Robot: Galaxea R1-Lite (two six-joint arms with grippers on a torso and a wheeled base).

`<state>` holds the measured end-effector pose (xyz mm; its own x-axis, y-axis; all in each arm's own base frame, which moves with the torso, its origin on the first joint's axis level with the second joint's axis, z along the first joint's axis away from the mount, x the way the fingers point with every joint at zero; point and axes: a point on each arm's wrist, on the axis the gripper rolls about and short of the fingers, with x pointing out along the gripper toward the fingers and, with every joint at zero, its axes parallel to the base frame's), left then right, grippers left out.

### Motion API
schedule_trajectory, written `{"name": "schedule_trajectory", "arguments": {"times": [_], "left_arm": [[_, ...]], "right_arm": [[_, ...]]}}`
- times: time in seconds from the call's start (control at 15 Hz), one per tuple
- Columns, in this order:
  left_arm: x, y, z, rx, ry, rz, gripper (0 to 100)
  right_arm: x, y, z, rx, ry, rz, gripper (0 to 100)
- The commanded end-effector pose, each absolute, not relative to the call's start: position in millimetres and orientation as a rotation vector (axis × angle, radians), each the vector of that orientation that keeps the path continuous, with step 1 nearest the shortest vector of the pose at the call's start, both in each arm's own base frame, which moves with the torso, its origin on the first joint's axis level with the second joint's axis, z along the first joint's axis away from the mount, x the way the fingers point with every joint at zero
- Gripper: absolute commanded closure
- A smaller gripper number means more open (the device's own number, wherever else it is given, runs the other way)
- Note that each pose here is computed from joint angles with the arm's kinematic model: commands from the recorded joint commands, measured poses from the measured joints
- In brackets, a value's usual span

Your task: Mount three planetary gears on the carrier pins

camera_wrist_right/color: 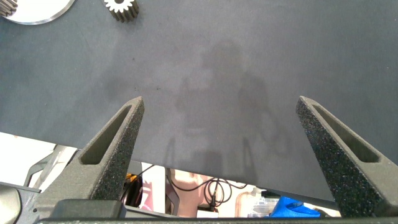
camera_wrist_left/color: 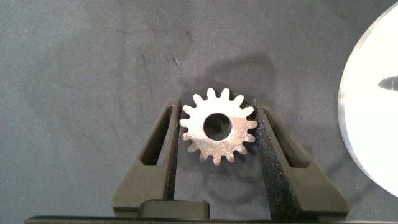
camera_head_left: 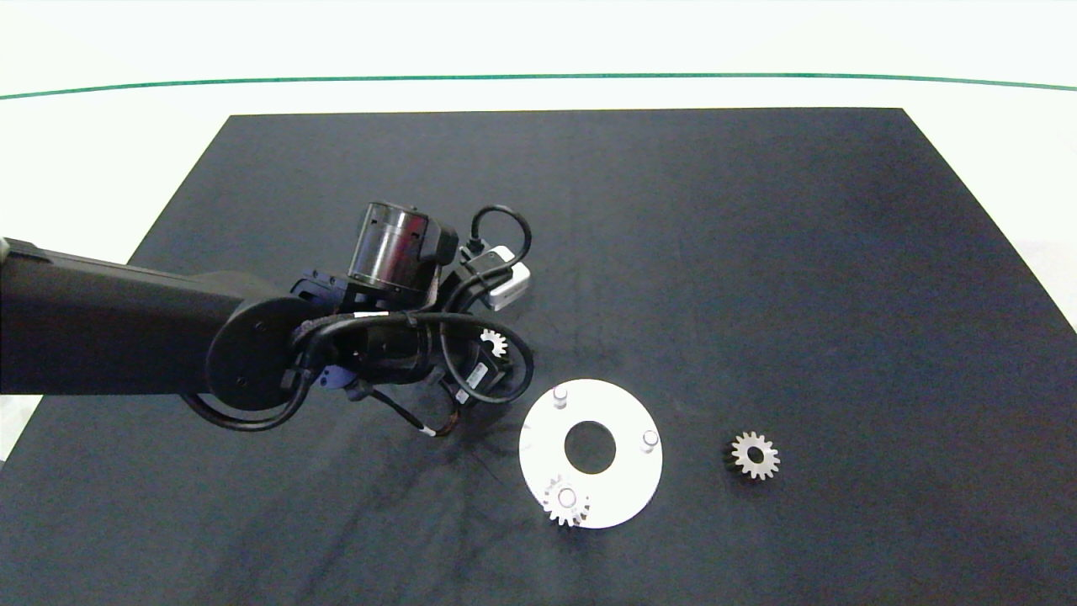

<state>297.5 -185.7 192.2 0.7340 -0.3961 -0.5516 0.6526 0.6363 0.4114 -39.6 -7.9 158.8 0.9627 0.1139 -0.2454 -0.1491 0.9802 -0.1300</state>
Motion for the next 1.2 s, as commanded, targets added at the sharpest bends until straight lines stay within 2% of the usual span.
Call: {"name": "schedule_trajectory", "arguments": {"times": [0.07,0.47,0.87,1.2], "left_arm": [[298,-186,191,0.639,0.438,-0.621,86],[293,-184,192,0.642,0.44,-0.625,96],[280,-182,211,0.643,0.385,-0.631,96],[256,-181,222,0.653,0.395,-0.671,96]], "right_arm": [[-40,-8,159,-0.15,0.243,0.134,0],[-40,-8,159,-0.15,0.243,0.134,0],[-40,-8,158,-0.146,0.241,0.137,0],[-40,-8,158,-0.147,0.241,0.138,0]]}}
